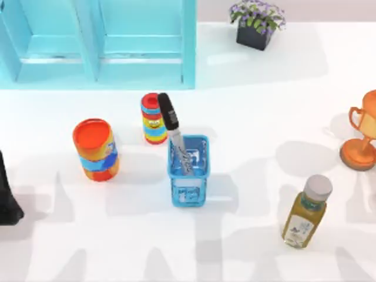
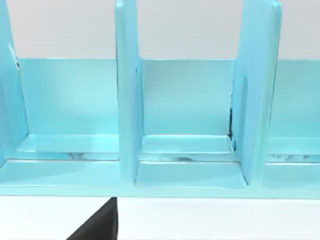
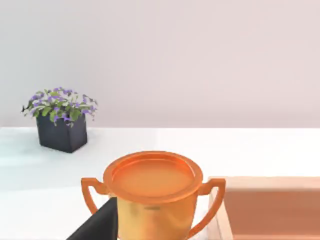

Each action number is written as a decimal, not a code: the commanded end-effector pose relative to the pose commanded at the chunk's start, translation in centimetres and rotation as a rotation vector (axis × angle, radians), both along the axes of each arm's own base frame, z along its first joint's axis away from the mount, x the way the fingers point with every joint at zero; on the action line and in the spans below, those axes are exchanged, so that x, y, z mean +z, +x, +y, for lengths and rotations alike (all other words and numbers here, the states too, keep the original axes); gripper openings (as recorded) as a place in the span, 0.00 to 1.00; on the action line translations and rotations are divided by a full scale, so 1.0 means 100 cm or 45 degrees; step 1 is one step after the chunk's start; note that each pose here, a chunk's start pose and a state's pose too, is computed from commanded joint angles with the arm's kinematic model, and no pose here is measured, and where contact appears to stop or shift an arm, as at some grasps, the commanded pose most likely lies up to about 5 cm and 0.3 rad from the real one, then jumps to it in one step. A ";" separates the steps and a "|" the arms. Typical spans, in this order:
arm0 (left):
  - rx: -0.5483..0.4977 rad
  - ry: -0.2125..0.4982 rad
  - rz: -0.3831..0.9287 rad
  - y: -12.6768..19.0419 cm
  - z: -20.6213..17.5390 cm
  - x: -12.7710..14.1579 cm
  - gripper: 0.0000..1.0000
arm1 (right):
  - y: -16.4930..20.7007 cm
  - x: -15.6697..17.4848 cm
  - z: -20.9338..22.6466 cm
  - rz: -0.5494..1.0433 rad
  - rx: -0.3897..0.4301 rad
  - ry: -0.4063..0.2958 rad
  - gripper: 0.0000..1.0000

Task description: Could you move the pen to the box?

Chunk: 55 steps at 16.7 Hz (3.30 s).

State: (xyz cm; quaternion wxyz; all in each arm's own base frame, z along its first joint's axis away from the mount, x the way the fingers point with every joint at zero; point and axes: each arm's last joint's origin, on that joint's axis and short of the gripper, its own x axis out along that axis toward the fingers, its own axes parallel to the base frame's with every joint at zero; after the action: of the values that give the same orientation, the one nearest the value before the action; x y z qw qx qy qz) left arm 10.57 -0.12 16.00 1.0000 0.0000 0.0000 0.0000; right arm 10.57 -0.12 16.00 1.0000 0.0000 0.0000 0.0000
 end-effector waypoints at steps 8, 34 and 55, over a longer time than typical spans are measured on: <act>0.000 0.000 0.000 0.000 0.000 0.000 1.00 | 0.011 0.025 0.015 0.095 0.208 0.002 1.00; 0.000 0.000 0.000 0.000 0.000 0.000 1.00 | 0.139 0.009 0.202 0.788 1.077 -0.079 1.00; 0.000 0.000 0.000 0.000 0.000 0.000 1.00 | 0.187 -0.044 0.269 0.791 1.079 -0.080 0.47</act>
State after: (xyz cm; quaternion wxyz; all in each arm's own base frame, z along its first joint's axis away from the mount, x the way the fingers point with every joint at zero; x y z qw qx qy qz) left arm 10.57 -0.12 16.00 1.0000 0.0000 0.0000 0.0000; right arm 29.24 26.75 11.57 0.8645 -0.0301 0.2966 0.4046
